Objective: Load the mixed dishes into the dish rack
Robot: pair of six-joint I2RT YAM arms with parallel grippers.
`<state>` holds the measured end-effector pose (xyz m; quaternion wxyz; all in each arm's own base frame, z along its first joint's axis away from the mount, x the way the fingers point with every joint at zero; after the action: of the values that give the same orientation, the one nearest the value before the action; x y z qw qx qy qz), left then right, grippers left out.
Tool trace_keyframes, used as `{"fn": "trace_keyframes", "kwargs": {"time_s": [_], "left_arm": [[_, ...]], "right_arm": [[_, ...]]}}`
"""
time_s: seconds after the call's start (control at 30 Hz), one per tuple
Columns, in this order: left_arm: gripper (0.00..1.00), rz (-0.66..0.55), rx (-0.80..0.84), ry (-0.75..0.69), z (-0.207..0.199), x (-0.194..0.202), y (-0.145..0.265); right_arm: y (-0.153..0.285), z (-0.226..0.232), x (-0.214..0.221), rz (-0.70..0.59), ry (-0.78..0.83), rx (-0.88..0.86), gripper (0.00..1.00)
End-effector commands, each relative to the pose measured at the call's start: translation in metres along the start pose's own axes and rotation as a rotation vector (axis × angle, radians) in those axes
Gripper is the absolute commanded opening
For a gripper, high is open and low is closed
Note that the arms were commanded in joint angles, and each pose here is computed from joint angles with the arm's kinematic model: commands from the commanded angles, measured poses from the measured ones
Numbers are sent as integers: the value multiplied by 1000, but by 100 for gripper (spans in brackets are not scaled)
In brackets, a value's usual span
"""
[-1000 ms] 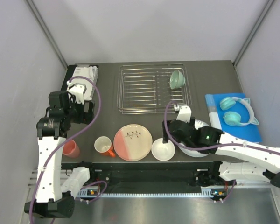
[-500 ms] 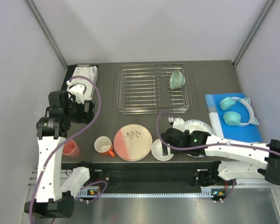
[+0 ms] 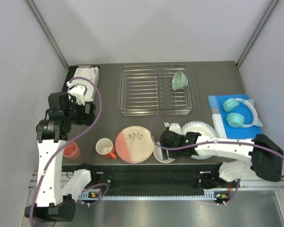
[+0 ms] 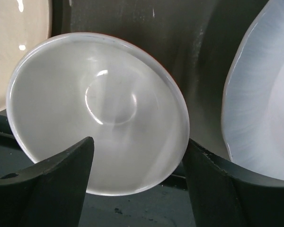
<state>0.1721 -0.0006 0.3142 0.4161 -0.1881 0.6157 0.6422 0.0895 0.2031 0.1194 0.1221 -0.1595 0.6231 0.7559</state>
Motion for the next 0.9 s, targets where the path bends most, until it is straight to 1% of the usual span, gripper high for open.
{"fn": "trace_keyframes", "kwargs": {"time_s": [0.0, 0.03, 0.27, 0.37, 0.4, 0.47, 0.5, 0.57, 0.6, 0.67, 0.7, 0.77, 0.8, 0.83, 0.87], "left_arm": [[99, -70, -16, -6, 0, -6, 11], [99, -70, -17, -8, 0, -5, 11], [99, -81, -16, -20, -2, -2, 14], [99, -84, -21, -21, -1, -2, 15], [99, -79, -19, -18, -1, -1, 14], [99, -78, -17, -20, -2, -1, 13], [99, -75, -16, -19, -2, 0, 12], [99, -69, -15, -19, -2, 1, 11], [99, -69, -17, -19, -1, 1, 10], [99, -61, -18, -18, -1, 2, 7], [99, -60, -16, -18, -1, 2, 6], [99, -54, -15, -18, -1, 2, 5], [99, -51, -16, -16, -1, 3, 4], [99, -49, -15, -15, -1, 2, 3], [99, -43, -15, -15, 0, 3, 1]], "right_arm": [[-8, 8, -4, 7, 7, -20, 70], [-10, 9, -3, 16, 16, -20, 66], [-18, 14, -5, 37, 39, 6, 54], [-18, 16, -7, 33, 43, 8, 45], [-17, 17, -9, 24, 42, 9, 35], [-15, 19, -11, 15, 39, 8, 25], [-14, 18, -12, 6, 37, 15, 14], [-10, 19, -16, -13, 34, 15, 6], [-5, 19, -20, -40, 32, 14, 0], [3, 19, -26, -71, 32, 29, 0], [10, 18, -32, -111, 31, 36, 0], [26, 19, -43, -158, 51, 57, 0], [35, 17, -51, -217, 58, 81, 0], [50, 24, -62, -263, 54, 69, 0], [60, 18, -65, -273, 82, 108, 0]]}}
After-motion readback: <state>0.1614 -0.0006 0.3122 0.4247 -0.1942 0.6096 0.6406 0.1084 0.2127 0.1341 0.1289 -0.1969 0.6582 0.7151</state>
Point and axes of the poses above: each gripper's point midway between its finger pads, its own y axis back along the fingers, its own z axis along the line the jaws close on, x = y × z, the point moved 8 cm from there along y, back along the fingers, and after that the axes turned 8 degrees about -y, right-handed, at the moved point
